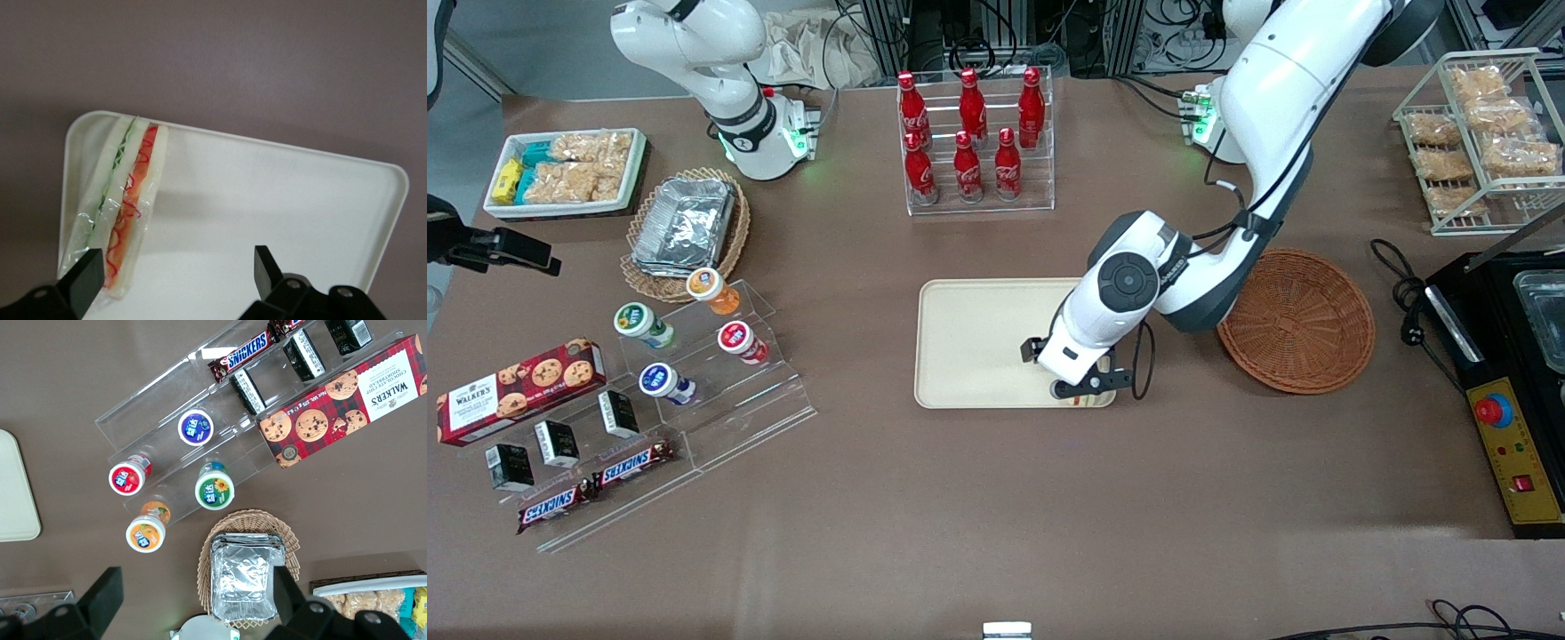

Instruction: Place sandwich from basket to tray

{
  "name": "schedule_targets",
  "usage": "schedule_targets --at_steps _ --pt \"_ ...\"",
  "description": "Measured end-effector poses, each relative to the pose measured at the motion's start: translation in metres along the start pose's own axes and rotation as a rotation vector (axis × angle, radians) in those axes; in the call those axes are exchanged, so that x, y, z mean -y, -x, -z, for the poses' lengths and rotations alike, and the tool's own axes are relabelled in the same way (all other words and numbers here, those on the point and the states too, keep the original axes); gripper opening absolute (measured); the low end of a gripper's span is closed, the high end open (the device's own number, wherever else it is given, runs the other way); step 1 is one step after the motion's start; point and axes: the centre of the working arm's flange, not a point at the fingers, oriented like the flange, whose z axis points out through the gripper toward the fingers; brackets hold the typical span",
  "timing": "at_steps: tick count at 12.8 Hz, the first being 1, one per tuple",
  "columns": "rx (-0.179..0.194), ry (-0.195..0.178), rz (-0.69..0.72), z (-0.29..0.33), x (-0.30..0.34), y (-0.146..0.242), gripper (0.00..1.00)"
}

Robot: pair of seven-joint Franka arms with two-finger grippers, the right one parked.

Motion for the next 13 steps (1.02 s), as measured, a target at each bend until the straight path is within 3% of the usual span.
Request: schedule_targets --at_steps 6,9,10,11,13 --pt "-0.109 -0.006 0.122 0.204 0.032 -0.036 1.0" --pt "-0.195 0.012 0.164 0.286 0.059 -0.031 1.0" --pt "-0.216 -0.001 0.169 0.304 0.068 -0.026 1.0" --pt "-0.225 -0.039 0.147 0.318 0.08 -0.022 1.0" --pt "-0.218 -0.142 0.015 0.343 0.117 -0.02 1.0"
